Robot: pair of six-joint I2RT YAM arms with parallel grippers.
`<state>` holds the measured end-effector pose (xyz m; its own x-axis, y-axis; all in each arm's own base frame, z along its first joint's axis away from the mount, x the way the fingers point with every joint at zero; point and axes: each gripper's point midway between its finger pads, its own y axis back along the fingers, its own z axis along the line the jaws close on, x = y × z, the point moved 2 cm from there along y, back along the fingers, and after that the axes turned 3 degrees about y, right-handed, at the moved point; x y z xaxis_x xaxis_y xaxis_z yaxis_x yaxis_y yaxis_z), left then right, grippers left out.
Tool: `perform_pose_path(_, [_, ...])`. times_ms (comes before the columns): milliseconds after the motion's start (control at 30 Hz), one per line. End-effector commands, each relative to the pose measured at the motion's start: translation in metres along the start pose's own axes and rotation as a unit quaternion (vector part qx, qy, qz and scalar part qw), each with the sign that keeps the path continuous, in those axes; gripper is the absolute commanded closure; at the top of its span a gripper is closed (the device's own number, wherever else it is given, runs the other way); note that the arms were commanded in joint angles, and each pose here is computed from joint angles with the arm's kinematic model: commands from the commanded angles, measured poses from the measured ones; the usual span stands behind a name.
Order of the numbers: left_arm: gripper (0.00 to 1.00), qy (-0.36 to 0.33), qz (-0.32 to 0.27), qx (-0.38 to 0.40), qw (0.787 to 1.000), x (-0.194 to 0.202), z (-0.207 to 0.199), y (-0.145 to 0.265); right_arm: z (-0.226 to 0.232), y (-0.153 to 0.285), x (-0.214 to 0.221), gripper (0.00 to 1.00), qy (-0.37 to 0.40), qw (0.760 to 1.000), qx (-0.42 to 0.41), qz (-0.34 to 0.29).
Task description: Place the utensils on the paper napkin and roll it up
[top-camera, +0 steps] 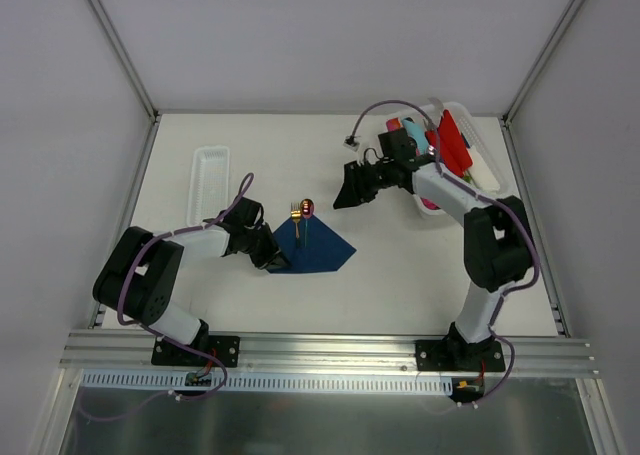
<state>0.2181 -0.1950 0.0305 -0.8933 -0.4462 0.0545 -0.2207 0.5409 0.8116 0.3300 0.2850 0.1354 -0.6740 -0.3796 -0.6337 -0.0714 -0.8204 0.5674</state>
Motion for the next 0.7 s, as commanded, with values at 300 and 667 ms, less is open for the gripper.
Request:
perform_pose_path(300, [1.0,0.013,-0.005,-0.028,0.999,-0.001,0.014,-0.011,0.078,-0.032,0.063,0.83,-0.204,0.967,-0.146,-0.045])
perform_pose_path(667, [1.0,0.018,-0.003,-0.03,0.999,-0.001,0.017,-0.015,0.071,-0.082,0.085,0.95,-0.311,0.94,-0.134,-0.037])
